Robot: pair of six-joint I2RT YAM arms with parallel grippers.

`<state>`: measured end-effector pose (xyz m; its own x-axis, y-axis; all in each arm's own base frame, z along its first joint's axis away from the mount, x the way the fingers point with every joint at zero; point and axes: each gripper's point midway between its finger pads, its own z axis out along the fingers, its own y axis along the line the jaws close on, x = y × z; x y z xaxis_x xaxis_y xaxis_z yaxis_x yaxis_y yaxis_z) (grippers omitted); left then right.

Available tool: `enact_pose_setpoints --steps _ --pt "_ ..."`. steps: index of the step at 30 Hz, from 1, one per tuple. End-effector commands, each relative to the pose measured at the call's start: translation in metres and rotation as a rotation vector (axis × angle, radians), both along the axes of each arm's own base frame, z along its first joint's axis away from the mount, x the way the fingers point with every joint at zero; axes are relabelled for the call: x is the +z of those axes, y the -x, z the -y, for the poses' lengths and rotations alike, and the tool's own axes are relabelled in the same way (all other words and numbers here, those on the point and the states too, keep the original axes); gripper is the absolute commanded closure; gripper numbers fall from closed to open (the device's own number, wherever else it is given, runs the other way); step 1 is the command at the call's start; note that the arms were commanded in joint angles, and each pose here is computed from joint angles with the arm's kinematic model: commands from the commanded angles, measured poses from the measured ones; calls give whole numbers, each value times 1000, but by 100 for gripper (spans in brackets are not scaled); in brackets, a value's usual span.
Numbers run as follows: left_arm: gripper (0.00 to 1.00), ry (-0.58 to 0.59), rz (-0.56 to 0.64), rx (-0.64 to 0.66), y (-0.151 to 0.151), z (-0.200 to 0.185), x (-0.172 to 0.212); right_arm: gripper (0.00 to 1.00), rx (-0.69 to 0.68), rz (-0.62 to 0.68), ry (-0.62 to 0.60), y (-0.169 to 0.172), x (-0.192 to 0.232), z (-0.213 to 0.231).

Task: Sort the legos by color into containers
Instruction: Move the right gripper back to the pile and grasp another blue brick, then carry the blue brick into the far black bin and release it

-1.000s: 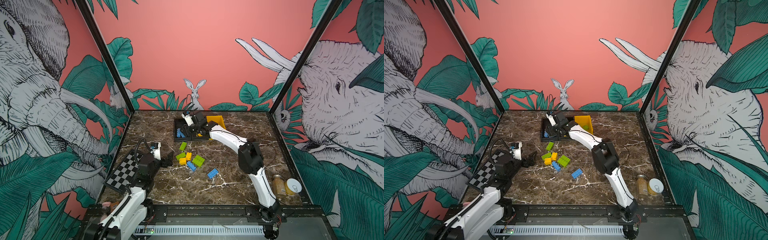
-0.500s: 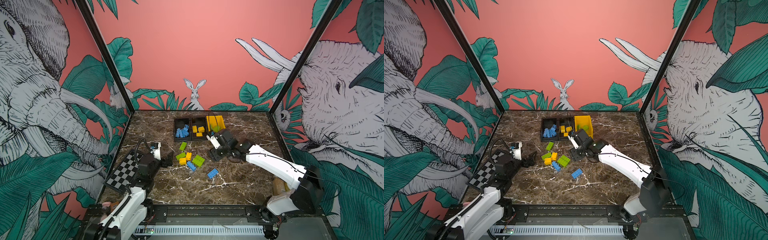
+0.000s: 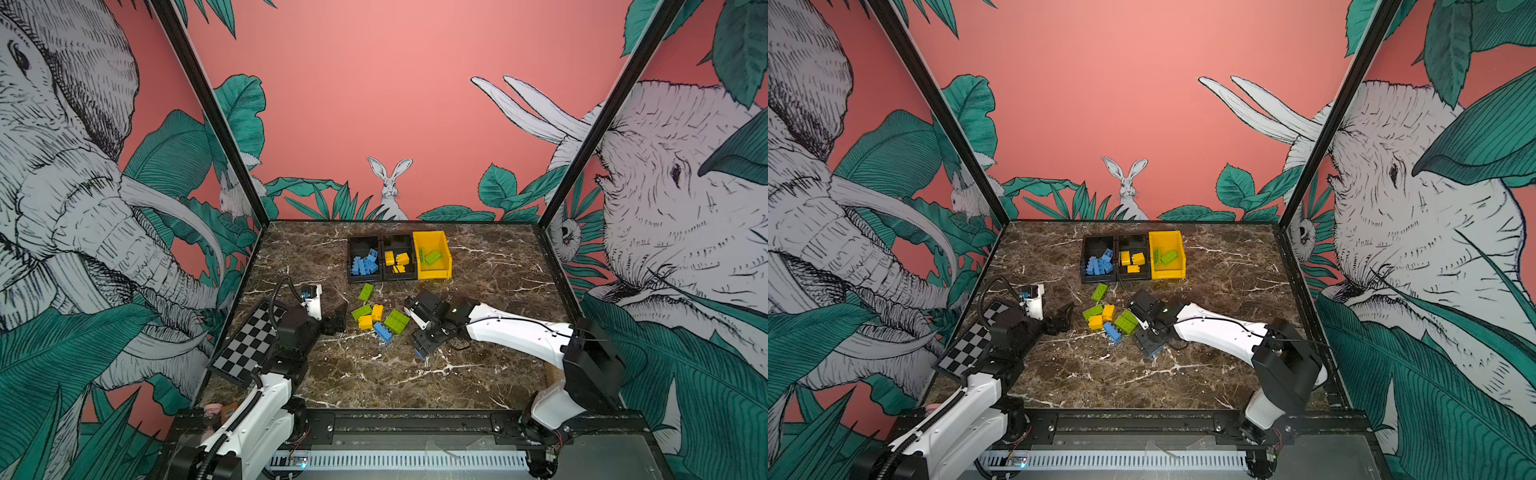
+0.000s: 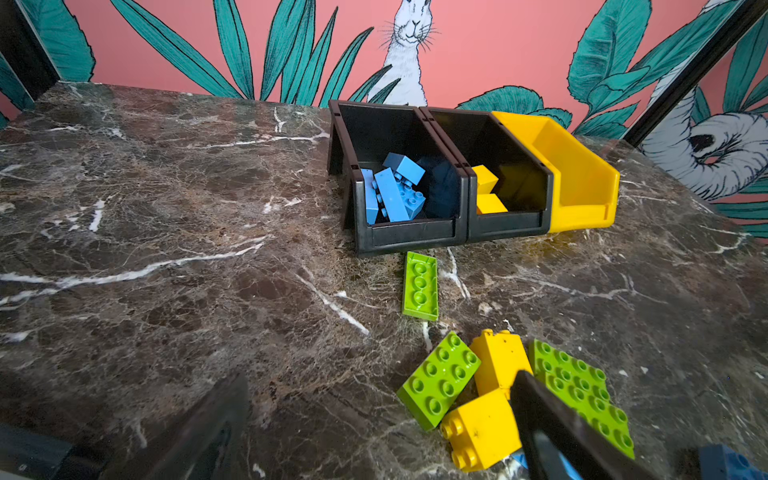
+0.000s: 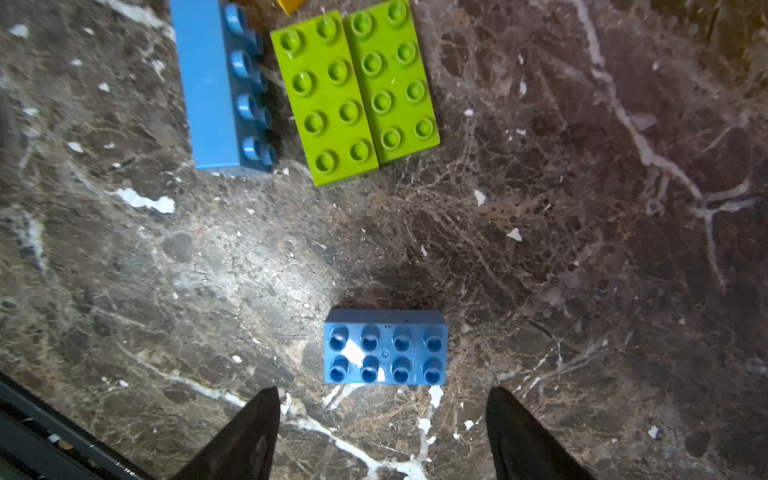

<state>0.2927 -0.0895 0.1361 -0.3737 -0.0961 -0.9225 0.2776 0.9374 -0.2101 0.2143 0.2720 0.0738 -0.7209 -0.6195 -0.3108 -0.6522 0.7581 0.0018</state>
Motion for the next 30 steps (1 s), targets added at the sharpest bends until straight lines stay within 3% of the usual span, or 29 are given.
enact_pose_setpoints --steps 1,22,30 --pt "1 3 24 -2 -1 1 8 22 11 -4 27 -1 -13 -2" --pt "1 -19 24 3 -3 -1 7 20 -7 -33 8 6 -63 11" --pt "1 -30 23 8 -4 -2 6 26 1 -37 5 3 -66 9"
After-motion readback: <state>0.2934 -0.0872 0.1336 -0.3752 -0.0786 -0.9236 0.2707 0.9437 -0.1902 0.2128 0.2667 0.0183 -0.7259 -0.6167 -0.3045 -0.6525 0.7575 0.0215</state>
